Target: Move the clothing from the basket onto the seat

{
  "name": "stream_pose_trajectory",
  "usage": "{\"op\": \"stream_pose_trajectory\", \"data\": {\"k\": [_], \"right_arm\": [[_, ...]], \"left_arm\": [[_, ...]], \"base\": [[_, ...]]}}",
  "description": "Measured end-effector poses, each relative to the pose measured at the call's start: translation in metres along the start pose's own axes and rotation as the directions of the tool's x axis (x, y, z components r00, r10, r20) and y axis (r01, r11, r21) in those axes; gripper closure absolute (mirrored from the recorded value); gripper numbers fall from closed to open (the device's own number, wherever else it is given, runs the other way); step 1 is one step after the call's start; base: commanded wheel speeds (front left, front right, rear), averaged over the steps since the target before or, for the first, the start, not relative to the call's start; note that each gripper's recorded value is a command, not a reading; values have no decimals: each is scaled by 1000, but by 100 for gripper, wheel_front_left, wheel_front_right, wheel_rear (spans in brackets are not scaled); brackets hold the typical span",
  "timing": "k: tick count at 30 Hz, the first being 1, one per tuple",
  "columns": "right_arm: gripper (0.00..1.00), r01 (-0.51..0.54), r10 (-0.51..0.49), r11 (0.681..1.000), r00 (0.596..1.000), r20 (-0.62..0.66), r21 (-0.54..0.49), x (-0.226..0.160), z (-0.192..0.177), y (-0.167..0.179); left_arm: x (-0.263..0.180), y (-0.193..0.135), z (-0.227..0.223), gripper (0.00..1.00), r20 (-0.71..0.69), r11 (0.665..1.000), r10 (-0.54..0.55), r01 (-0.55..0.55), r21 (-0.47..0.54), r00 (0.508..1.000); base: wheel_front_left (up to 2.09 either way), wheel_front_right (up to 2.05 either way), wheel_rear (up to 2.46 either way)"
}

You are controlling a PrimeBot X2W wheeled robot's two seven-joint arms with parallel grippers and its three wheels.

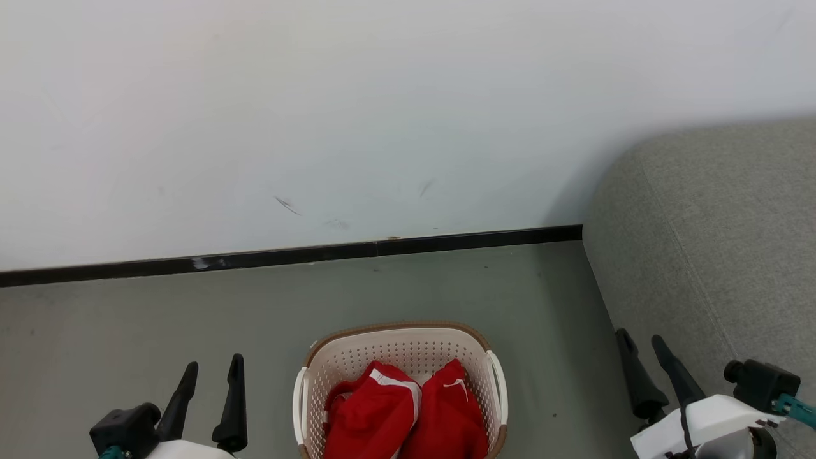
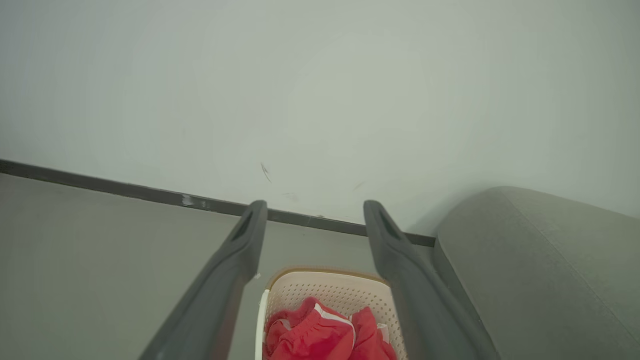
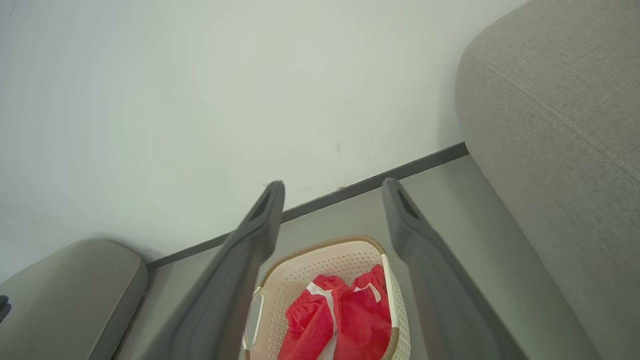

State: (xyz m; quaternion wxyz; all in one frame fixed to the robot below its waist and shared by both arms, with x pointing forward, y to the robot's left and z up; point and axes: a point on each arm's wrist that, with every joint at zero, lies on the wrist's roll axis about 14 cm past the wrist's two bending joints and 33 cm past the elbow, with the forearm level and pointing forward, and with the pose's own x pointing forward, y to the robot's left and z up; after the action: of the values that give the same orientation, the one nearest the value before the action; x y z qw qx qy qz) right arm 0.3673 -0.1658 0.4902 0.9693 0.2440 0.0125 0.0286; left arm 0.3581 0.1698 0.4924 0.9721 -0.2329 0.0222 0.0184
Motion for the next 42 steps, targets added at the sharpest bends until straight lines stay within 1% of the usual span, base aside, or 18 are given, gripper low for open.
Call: {"op": "stream_pose_trajectory", "data": {"k": [7, 15, 23, 26, 27, 29, 31, 42], "right_arm": [[0, -30, 30, 994, 1000, -2, -107, 0, -3, 7], [0, -64, 67, 970, 998, 4, -232, 0, -2, 15], [0, -99, 106, 932, 994, 2, -349, -2, -3, 23], [0, -112, 122, 912, 993, -1, -394, -3, -4, 26], [0, -121, 134, 898, 991, 2, -423, -3, -3, 28], [0, -130, 145, 884, 989, 0, -449, -3, -3, 31], [0, -135, 152, 877, 988, -1, -462, -4, -3, 32], [0, -148, 166, 873, 986, -2, -464, -4, -4, 37]], "left_arm": [[-3, -2, -4, 0, 5, 995, -3, 2, 100, 1000], [-4, -3, 1, 0, 45, 979, -8, -1, 203, 999], [-7, -2, 4, 0, 75, 956, -9, -13, 294, 997], [-8, -3, 4, 0, 83, 945, -11, -17, 326, 997], [-9, -3, 5, 0, 91, 934, -14, -19, 356, 996], [-10, -3, 5, 0, 96, 925, -19, -19, 378, 995], [-11, -3, 4, 0, 95, 922, -19, -19, 386, 995], [-14, 2, 1, 0, 86, 922, -5, -29, 387, 996]], "base": [[0, 0, 0], [0, 0, 0], [0, 0, 0], [0, 0, 0], [0, 0, 0], [0, 0, 0], [0, 0, 0], [0, 0, 0]]}}
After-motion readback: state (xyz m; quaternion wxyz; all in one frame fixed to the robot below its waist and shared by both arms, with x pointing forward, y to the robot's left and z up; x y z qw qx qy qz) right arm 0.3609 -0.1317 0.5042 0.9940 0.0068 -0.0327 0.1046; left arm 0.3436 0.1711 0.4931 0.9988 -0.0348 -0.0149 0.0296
